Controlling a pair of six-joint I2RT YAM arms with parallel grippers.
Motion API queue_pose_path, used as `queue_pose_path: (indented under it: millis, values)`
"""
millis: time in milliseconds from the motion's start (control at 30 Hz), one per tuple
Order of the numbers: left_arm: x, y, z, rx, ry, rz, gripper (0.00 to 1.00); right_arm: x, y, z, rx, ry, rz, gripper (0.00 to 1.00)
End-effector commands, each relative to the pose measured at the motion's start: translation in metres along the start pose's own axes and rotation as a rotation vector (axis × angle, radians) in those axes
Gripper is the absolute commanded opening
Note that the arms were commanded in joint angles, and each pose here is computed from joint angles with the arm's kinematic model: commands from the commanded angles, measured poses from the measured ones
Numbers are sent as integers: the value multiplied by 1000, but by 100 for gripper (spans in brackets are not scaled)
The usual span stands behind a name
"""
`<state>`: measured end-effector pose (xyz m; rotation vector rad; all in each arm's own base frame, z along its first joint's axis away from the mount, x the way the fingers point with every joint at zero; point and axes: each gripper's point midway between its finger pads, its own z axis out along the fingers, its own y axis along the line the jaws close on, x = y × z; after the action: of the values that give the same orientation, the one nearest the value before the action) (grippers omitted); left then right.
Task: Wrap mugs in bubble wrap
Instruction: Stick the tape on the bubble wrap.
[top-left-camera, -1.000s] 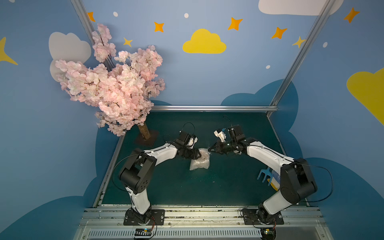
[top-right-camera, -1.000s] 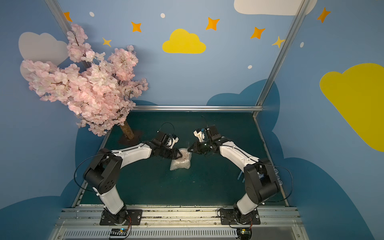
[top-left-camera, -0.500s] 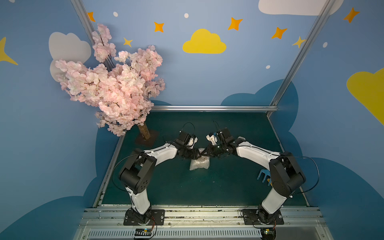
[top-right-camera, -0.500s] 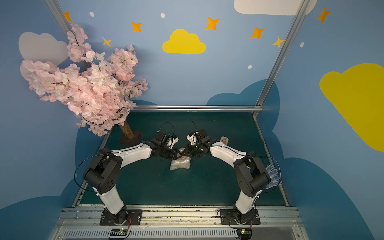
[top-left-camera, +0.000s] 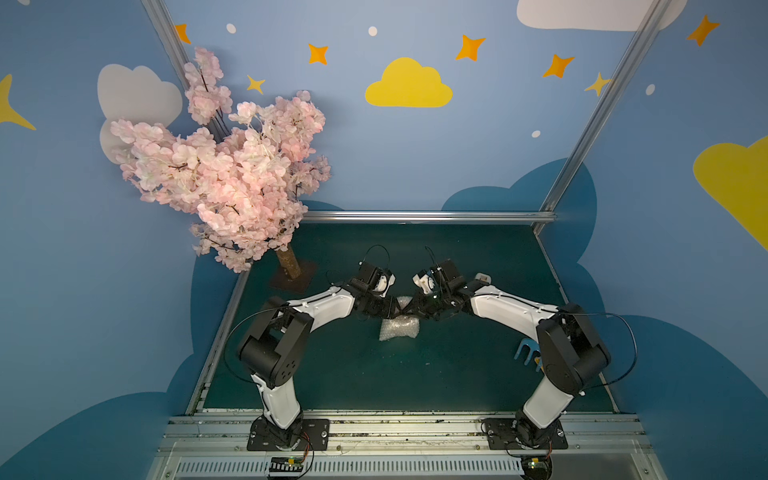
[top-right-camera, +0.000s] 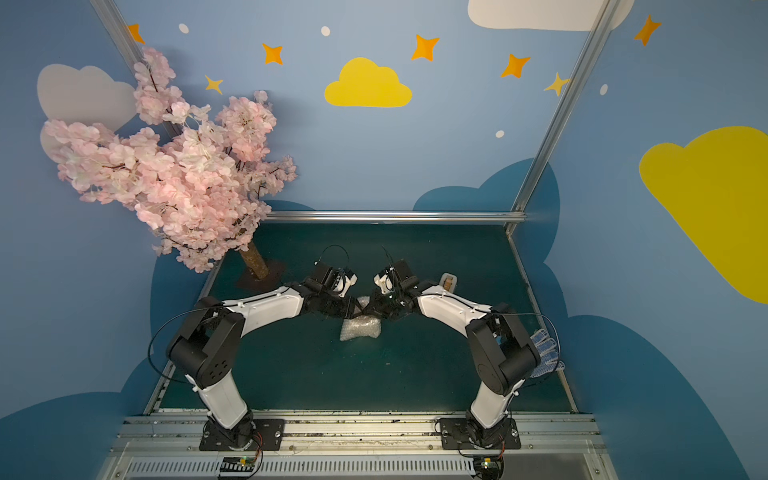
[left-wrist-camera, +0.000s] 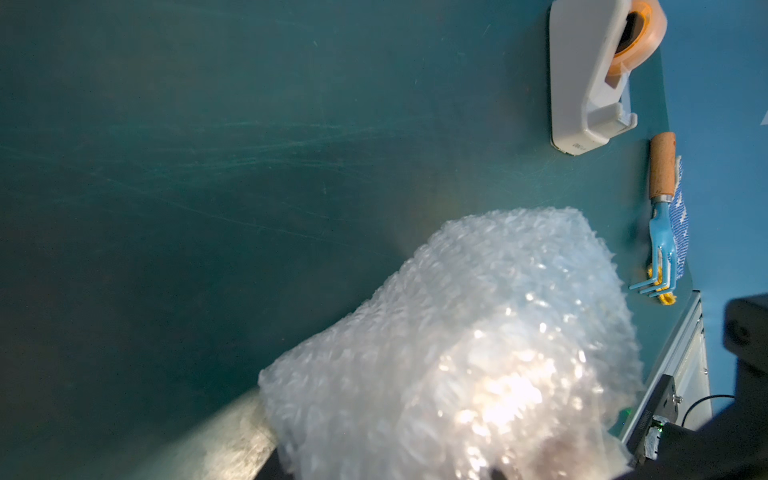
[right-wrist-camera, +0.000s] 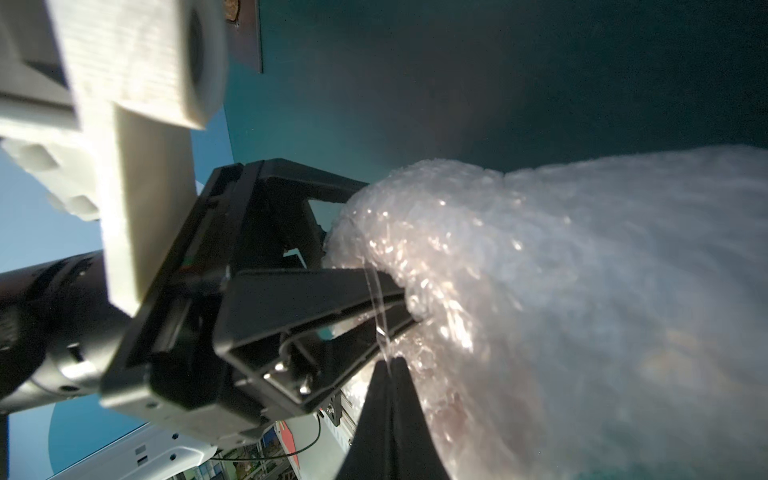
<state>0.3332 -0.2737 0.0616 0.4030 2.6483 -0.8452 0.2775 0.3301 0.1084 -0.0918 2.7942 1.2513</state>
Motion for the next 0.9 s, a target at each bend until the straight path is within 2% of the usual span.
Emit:
queue_pose_path:
  millis: [0,267,467,600,867]
  values:
    - [19,4,3,-19,59,-5,49,5,-5,-1,34,7,13,0]
    - [17,5,3,-25,58,-4,49,12,-20,1,119,32,20,0]
    - [17,7,2,-39,60,-7,49,17,-39,6,241,61,10,0]
    - [16,9,3,-49,63,-11,49,19,-48,7,345,61,-55,0]
    - [16,11,4,-53,63,-20,49,23,-59,4,515,28,-268,0]
